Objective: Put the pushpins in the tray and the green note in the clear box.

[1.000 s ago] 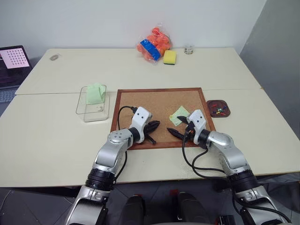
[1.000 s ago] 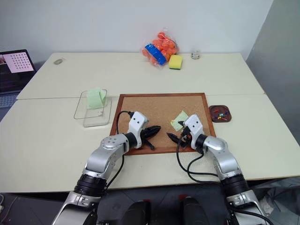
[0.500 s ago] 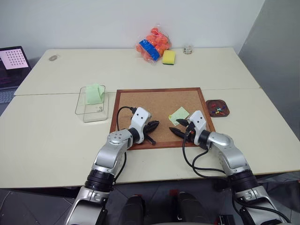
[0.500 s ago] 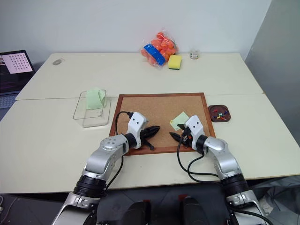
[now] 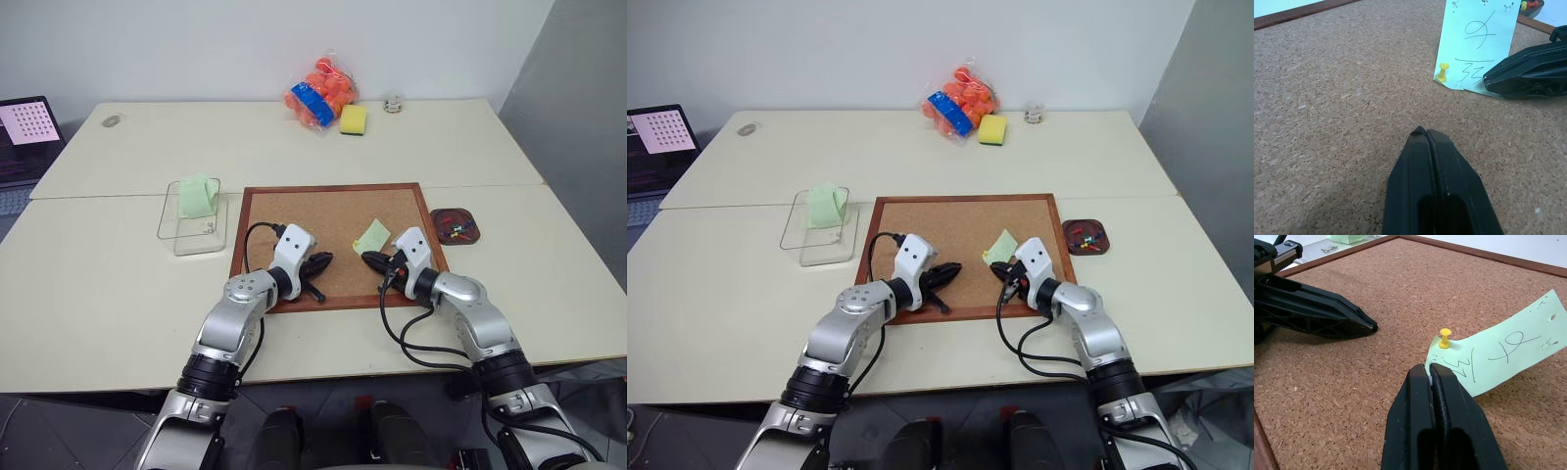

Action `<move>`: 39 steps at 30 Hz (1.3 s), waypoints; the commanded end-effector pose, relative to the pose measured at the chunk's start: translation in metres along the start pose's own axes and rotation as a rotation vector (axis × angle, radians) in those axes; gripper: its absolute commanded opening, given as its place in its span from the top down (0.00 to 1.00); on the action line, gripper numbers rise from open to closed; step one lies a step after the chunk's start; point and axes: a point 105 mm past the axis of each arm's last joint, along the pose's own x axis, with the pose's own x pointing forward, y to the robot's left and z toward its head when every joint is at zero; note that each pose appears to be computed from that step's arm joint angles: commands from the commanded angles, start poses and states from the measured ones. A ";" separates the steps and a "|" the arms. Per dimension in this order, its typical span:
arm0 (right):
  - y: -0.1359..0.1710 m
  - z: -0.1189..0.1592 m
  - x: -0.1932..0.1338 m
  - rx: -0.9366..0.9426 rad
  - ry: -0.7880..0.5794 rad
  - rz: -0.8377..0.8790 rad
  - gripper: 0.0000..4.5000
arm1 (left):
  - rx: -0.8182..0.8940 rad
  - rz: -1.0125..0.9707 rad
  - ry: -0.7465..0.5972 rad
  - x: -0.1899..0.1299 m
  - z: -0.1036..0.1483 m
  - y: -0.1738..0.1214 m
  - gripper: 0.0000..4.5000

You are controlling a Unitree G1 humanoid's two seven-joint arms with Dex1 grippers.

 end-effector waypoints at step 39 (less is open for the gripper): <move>-0.148 0.026 -0.071 0.237 -0.142 -0.872 0.71 | -0.001 -0.003 0.004 0.000 -0.002 -0.004 1.00</move>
